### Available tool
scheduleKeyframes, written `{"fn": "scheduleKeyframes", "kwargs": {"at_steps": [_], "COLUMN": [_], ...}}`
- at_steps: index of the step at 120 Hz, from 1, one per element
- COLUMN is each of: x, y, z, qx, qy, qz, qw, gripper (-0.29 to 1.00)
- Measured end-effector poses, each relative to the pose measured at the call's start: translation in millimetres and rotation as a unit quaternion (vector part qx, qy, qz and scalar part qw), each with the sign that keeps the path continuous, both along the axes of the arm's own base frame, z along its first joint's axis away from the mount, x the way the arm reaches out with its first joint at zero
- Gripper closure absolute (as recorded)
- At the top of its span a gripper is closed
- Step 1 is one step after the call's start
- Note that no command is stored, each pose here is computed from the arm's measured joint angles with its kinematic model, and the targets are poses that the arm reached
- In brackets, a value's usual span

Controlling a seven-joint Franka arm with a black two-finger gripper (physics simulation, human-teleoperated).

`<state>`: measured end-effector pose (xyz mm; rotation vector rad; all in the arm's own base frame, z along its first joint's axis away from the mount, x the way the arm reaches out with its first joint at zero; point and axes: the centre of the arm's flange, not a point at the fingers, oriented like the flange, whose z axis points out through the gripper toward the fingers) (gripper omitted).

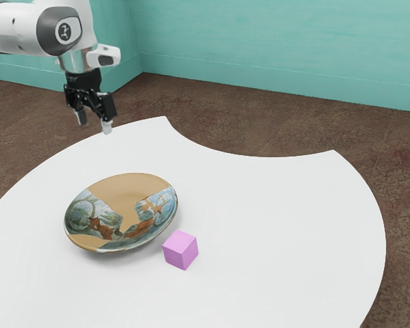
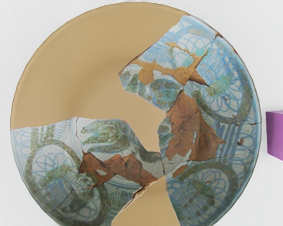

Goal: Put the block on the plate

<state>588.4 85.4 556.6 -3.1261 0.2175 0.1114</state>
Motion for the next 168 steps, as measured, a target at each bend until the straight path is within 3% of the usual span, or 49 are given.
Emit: {"fn": "scheduleKeyframes", "kwargs": {"at_steps": [29,42,55,72,108,128,144,168], "x": [1.5,-5.3,-25.1,-28.4,-35.9,-35.9,-43.9,-26.3], "y": [-0.2,-11.8,-33.1,-73.0,-125.3,-159.7,-168.8,-194.9], "z": [-0.3,-20.2,-56.9,-90.6,-160.7,-191.7,-208.2,-236.5], "qx": [0.003,-0.001,-0.01,-0.018,-0.025,-0.024,-0.026,-0.035], "qy": [-0.006,0.014,0.037,0.027,-0.006,-0.015,-0.012,-0.008], "qz": [0.004,-0.009,-0.055,-0.161,-0.375,-0.482,-0.532,-0.595], "qw": [1.0,1.0,0.998,0.986,0.927,0.876,0.846,0.803], "gripper": [0.0,0.0,0.0,0.0,0.0,0.0,0.0,0.0]}}
